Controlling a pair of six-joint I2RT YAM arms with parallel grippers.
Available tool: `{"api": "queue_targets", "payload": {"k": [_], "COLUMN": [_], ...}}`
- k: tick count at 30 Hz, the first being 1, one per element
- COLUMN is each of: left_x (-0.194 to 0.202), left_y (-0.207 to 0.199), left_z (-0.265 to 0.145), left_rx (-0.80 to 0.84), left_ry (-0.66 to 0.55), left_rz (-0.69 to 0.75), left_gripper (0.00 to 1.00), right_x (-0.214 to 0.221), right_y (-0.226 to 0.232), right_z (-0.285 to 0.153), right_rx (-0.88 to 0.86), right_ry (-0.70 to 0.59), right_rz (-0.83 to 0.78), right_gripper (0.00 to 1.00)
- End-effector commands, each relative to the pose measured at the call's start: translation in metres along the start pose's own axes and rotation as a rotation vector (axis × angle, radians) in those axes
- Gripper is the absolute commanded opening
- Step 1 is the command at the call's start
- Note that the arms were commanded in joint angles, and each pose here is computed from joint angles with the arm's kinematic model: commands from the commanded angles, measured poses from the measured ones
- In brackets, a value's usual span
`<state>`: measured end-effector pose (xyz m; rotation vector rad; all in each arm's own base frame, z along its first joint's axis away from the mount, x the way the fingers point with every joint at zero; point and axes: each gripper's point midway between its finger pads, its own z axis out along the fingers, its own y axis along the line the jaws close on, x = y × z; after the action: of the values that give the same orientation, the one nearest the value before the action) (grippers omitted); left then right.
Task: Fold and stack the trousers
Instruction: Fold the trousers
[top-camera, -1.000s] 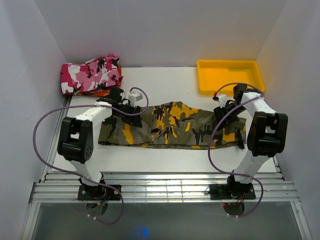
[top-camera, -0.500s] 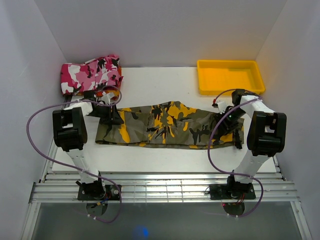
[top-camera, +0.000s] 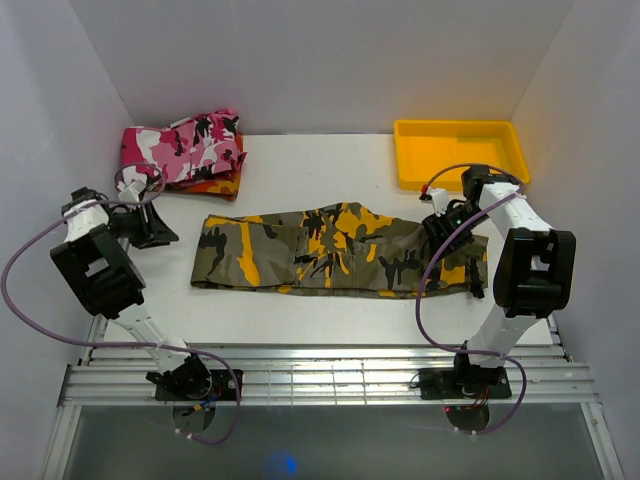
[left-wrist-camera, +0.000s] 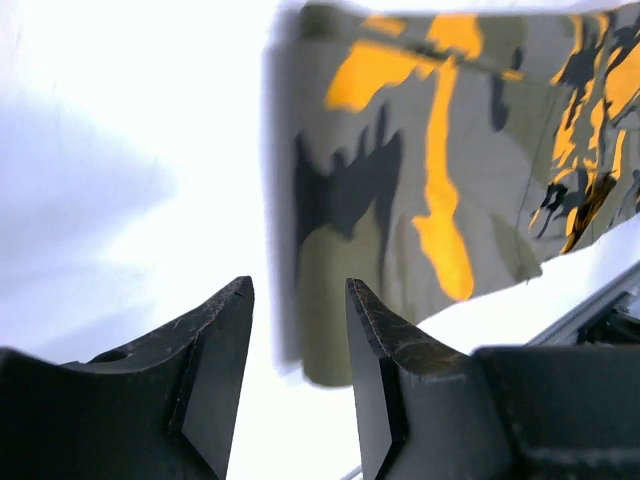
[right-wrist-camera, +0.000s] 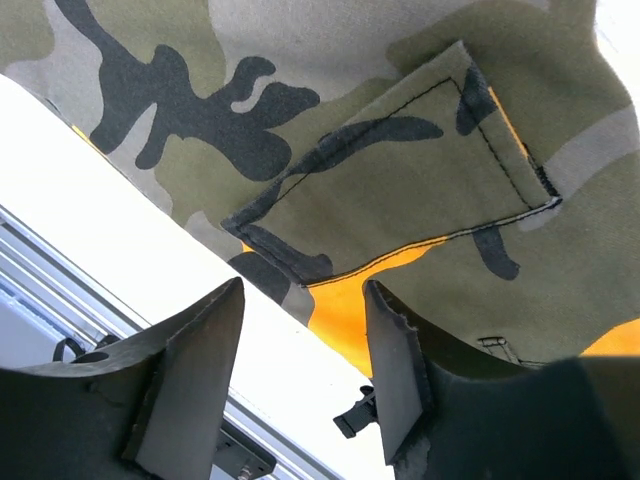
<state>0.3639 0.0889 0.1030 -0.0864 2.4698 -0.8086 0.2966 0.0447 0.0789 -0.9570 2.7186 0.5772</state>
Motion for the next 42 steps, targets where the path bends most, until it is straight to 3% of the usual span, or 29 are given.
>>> {"api": "queue_targets", "payload": {"k": [1, 6, 10, 18, 20, 23, 24, 26, 27, 28, 32, 36, 42], "left_x": [0.044, 0.068, 0.067, 0.060, 0.058, 0.055, 0.052, 0.048, 0.045, 0.043, 0.021, -0.023, -0.063], "left_y": [-0.008, -0.023, -0.031, -0.005, 0.001, 0.004, 0.003, 0.001, 0.000, -0.002, -0.001, 0.017, -0.010], "left_z": [0.003, 0.017, 0.025, 0.049, 0.053, 0.056, 0.055, 0.054, 0.052, 0.051, 0.027, -0.017, -0.069], "left_rx": [0.124, 0.276, 0.378, 0.365, 0.371, 0.380, 0.384, 0.401, 0.404, 0.408, 0.380, 0.211, 0.116], "left_ry": [0.105, 0.109, 0.062, 0.048, 0.049, 0.045, 0.039, 0.023, 0.016, 0.011, -0.058, -0.141, -0.181], "left_rz": [-0.029, -0.090, -0.144, -0.190, -0.205, -0.214, -0.209, -0.213, -0.211, -0.209, -0.195, -0.086, 0.069], "left_gripper": [0.52, 0.55, 0.64, 0.68, 0.63, 0.44, 0.32, 0.19, 0.05, 0.00, 0.00, 0.00, 0.00], "right_x": [-0.008, -0.007, -0.004, -0.008, -0.009, -0.007, -0.007, -0.007, -0.006, -0.006, -0.007, -0.011, -0.020], "right_y": [0.006, 0.004, 0.004, 0.003, 0.003, 0.001, 0.001, 0.001, 0.000, 0.001, -0.001, -0.002, 0.002], "right_z": [-0.014, -0.015, -0.014, -0.017, -0.017, -0.017, -0.017, -0.017, -0.018, -0.018, -0.020, -0.024, -0.032], "right_rx": [0.002, 0.013, 0.015, 0.016, 0.018, 0.022, 0.026, 0.027, 0.031, 0.032, 0.043, 0.050, 0.034], "right_ry": [-0.032, -0.024, -0.017, -0.018, -0.018, -0.011, -0.009, -0.008, -0.007, -0.006, -0.008, -0.023, -0.061], "right_rz": [-0.010, -0.009, -0.006, 0.000, -0.001, 0.002, -0.001, -0.001, -0.002, -0.002, -0.008, -0.009, -0.002], "right_gripper": [0.61, 0.63, 0.63, 0.63, 0.63, 0.63, 0.63, 0.63, 0.63, 0.63, 0.62, 0.62, 0.62]}}
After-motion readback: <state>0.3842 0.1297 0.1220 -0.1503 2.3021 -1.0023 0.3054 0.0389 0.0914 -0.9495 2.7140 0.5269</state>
